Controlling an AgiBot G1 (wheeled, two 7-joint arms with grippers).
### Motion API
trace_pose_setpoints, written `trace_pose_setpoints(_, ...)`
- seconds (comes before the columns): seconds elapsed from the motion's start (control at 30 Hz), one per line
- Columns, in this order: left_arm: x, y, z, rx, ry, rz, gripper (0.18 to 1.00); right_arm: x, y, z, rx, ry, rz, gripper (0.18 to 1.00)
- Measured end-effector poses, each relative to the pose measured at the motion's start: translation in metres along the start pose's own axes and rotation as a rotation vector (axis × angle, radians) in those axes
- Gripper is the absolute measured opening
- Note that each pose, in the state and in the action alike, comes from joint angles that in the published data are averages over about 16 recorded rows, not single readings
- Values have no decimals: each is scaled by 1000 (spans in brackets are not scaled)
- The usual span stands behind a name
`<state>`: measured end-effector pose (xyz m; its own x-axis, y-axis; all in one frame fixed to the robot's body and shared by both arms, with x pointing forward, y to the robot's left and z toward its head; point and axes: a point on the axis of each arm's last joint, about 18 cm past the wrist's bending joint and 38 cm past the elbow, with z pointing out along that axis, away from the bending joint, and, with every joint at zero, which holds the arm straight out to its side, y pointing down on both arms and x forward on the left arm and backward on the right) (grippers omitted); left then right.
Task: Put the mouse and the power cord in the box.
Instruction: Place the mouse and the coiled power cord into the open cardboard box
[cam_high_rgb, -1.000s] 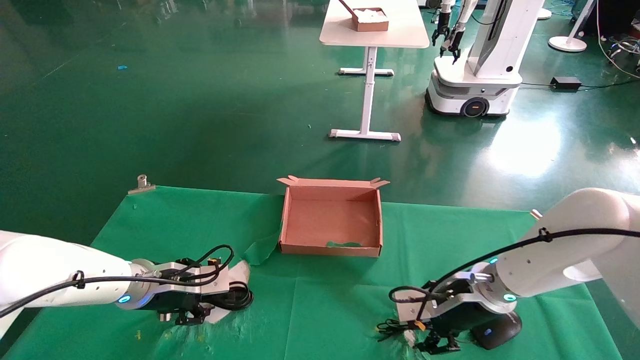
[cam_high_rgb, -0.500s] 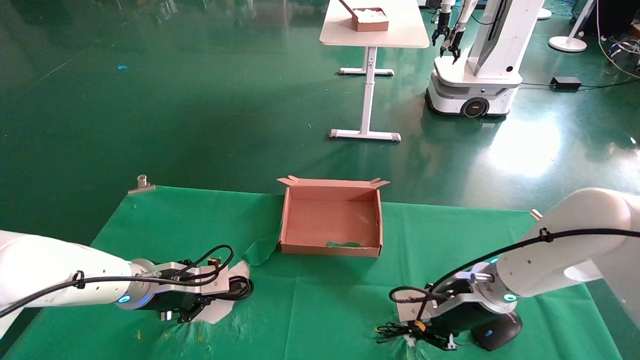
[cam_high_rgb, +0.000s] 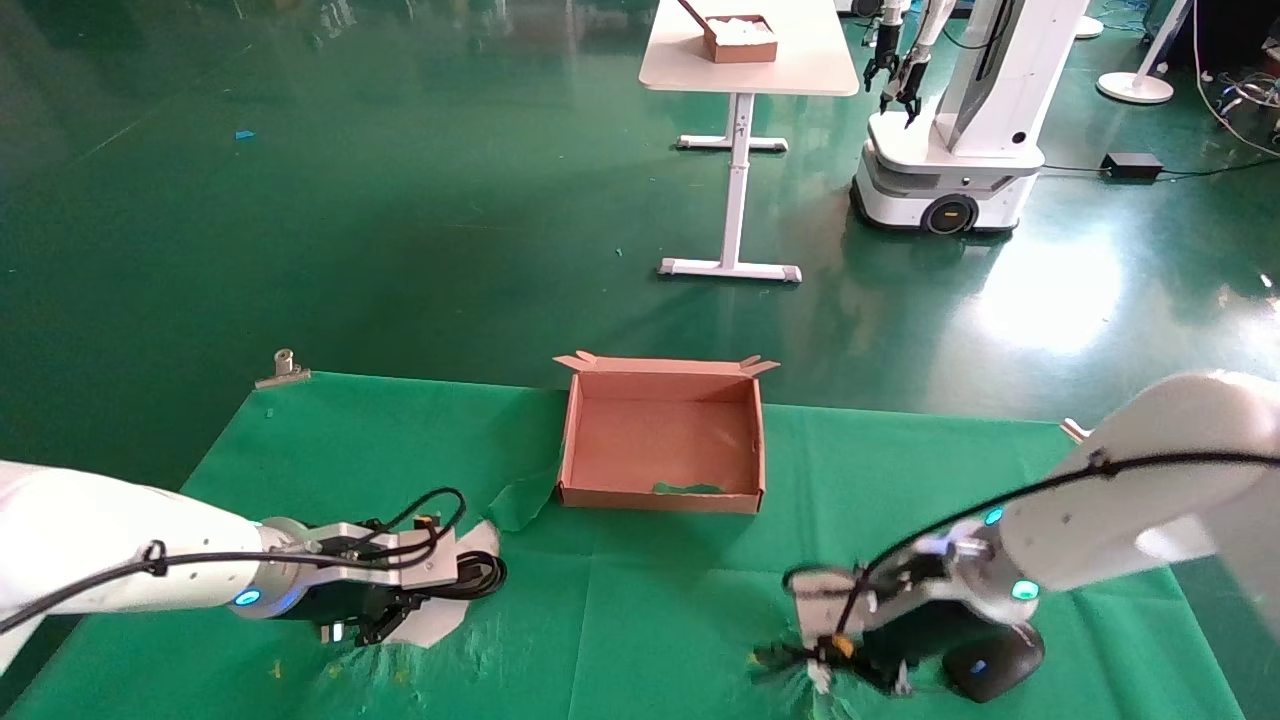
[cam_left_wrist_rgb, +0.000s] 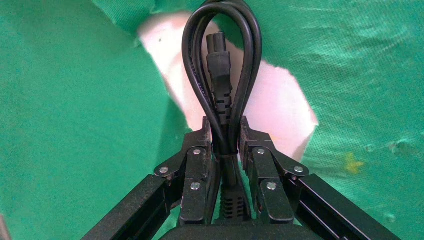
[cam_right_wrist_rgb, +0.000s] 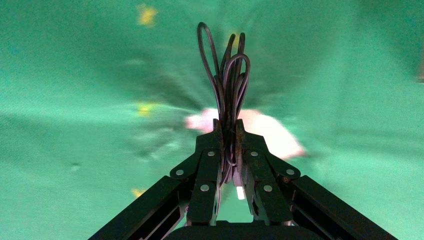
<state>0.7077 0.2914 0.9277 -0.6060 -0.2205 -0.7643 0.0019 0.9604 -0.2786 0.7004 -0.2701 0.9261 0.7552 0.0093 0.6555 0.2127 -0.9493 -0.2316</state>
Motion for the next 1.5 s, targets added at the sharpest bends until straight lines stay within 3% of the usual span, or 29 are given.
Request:
trace_pose_setpoints(0.2,-29,-39,-28,134,-39,-51,285,31,1,-35,26,114,28,220)
trace_pose_setpoints(0.43,-58,-110,-58,336,-88,-62,284,68,14,-89,30,262,77,219)
trace_pose_setpoints(0.73,-61,-179,-36,435,-169,30,283,96,38,-158,-8,406,112,219)
trace_pose_setpoints(1.1,-44,-193,20,338,-313,230,283,105,57,-211,-70,493,112,219)
trace_pose_setpoints(1.5,-41,-197,31,310,-349,270,321,103,62,-221,-82,503,113,218)
